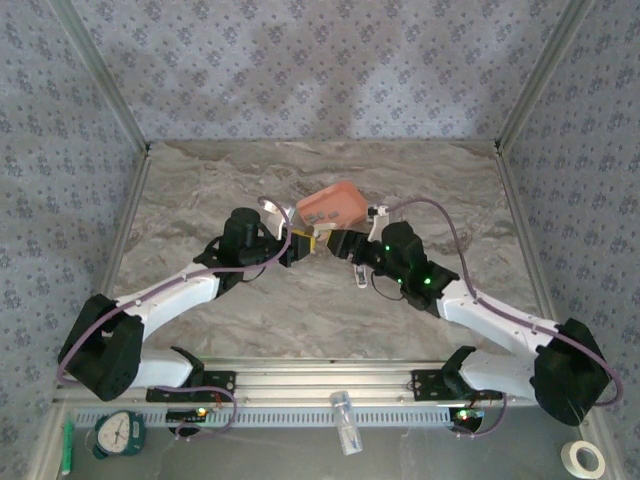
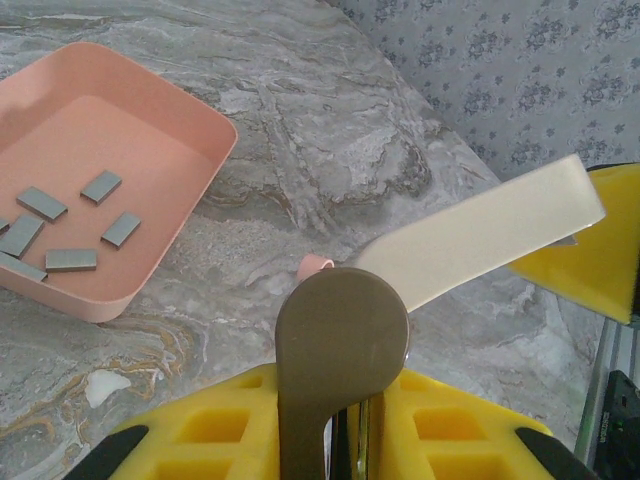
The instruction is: Load the staples into the stapler
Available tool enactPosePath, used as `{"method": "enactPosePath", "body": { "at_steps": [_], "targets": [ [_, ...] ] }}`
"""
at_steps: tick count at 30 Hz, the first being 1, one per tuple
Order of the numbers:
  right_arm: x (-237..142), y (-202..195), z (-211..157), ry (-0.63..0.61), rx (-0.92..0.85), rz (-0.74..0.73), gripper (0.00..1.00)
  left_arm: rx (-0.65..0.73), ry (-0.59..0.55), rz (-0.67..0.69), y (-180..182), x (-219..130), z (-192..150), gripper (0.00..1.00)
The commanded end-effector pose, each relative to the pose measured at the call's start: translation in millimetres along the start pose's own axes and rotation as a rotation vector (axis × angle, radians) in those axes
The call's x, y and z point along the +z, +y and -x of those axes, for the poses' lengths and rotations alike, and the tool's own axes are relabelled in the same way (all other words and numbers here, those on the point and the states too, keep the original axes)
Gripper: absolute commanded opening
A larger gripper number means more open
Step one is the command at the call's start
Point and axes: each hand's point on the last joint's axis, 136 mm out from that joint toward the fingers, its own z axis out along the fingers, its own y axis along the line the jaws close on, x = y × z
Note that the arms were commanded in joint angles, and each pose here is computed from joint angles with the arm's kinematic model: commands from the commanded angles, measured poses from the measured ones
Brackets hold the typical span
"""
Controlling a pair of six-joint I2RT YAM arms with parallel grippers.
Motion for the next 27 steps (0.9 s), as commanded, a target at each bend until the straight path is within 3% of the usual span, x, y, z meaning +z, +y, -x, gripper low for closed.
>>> {"method": "enactPosePath", "body": {
  "at_steps": [1, 9, 15, 25, 27],
  "targets": [
    [5.7, 21.0, 28.1, -0.101, 0.058, 0.057, 0.62, 0.000, -0.023, -0.006, -2.0, -0.3, 4.6, 0.24],
    [26.8, 27.6, 31.9, -0.101, 0.097, 0.080, 0.61, 0.005, -0.018, -0.008, -2.4, -0.3, 3.9, 0.23],
    [36.8, 14.4, 28.4, -0.101, 0.127, 0.001, 0.53, 0.013, -0.026, -0.011, -3.6, 0.1, 7.4, 0.23],
    [34.8, -9.0, 23.4, -0.116, 0.114, -0.127, 0.19, 0.015, -0.032, -0.026, -6.7, -0.1, 10.3, 0.24],
    [30.1, -13.0, 24.5, -0.112, 0.091, -0.150, 0.14, 0.015, -0.028, -0.023, -6.3, -0.3, 9.5, 0.29]
  ]
}}
